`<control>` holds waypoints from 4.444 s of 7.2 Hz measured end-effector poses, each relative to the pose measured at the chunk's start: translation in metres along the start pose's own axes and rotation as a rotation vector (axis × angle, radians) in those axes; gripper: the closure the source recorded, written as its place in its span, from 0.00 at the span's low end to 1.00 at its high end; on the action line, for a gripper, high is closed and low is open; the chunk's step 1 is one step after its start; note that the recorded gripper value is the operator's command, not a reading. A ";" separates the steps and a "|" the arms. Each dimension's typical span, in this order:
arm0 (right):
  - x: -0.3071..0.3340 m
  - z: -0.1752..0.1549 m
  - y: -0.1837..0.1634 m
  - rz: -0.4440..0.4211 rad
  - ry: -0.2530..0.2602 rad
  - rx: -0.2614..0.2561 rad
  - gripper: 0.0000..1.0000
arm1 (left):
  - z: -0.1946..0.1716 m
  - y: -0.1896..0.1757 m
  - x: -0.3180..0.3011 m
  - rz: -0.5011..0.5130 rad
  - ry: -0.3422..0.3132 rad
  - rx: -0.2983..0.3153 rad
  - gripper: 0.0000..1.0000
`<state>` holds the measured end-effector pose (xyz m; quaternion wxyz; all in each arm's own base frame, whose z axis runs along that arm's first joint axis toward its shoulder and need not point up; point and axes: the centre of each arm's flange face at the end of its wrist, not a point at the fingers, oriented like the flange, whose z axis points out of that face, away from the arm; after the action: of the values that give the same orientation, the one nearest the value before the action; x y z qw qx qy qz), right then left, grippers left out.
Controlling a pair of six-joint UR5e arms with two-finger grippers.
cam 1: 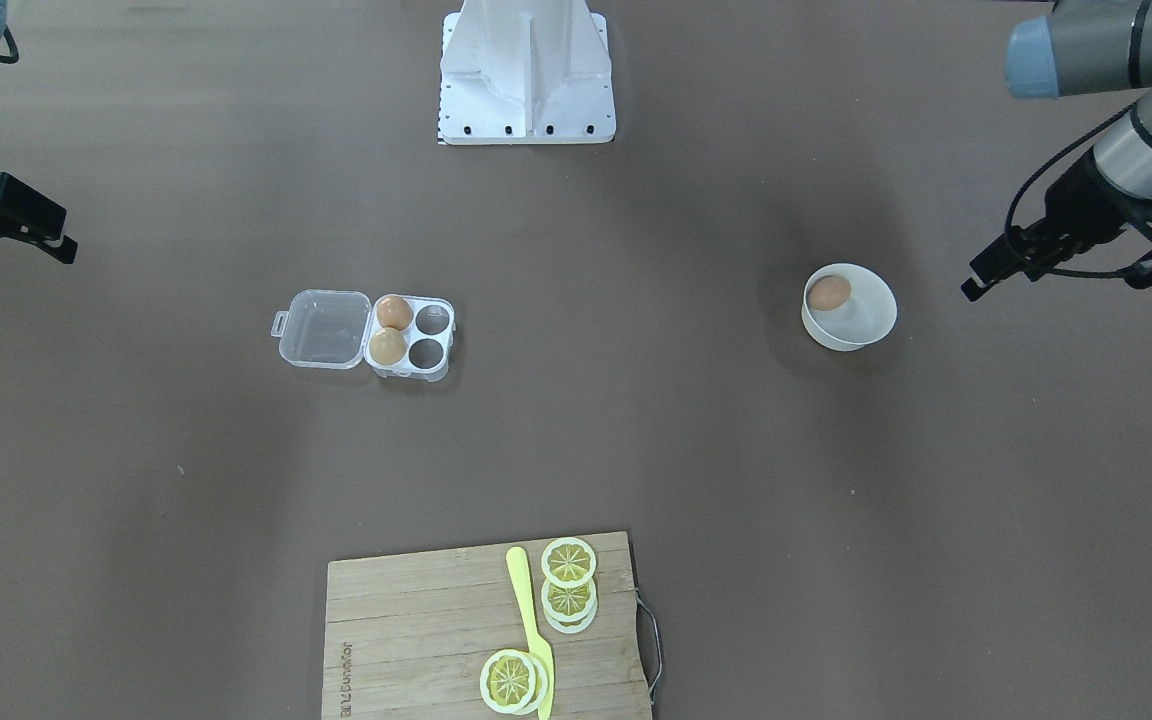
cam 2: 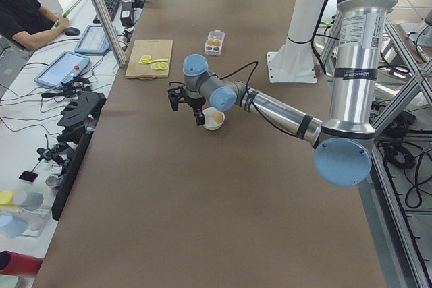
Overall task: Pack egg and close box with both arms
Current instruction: 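Move the left gripper over the white bowl while the right arm advances, then lower the left gripper into the white bowl and grasp the brown egg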
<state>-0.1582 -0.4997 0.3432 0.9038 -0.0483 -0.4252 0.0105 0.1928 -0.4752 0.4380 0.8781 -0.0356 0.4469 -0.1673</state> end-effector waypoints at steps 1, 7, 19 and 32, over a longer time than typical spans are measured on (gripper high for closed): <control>-0.008 0.005 0.001 -0.001 0.000 -0.009 0.00 | 0.010 0.012 0.010 -0.001 0.003 -0.012 0.24; -0.041 0.009 0.003 0.000 -0.017 -0.020 0.00 | 0.070 0.060 0.055 0.105 -0.030 -0.057 0.32; -0.056 0.006 0.006 -0.004 -0.029 -0.017 0.00 | 0.122 0.068 0.048 0.132 -0.072 -0.085 0.29; -0.062 0.002 0.005 -0.013 -0.035 -0.010 0.00 | 0.143 0.075 0.055 0.020 -0.093 -0.104 0.21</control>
<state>-0.1987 -0.4979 0.2963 0.8960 -0.0498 -0.4412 0.0032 0.3562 -0.4348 0.4646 0.8965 -0.0844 0.4141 -0.1332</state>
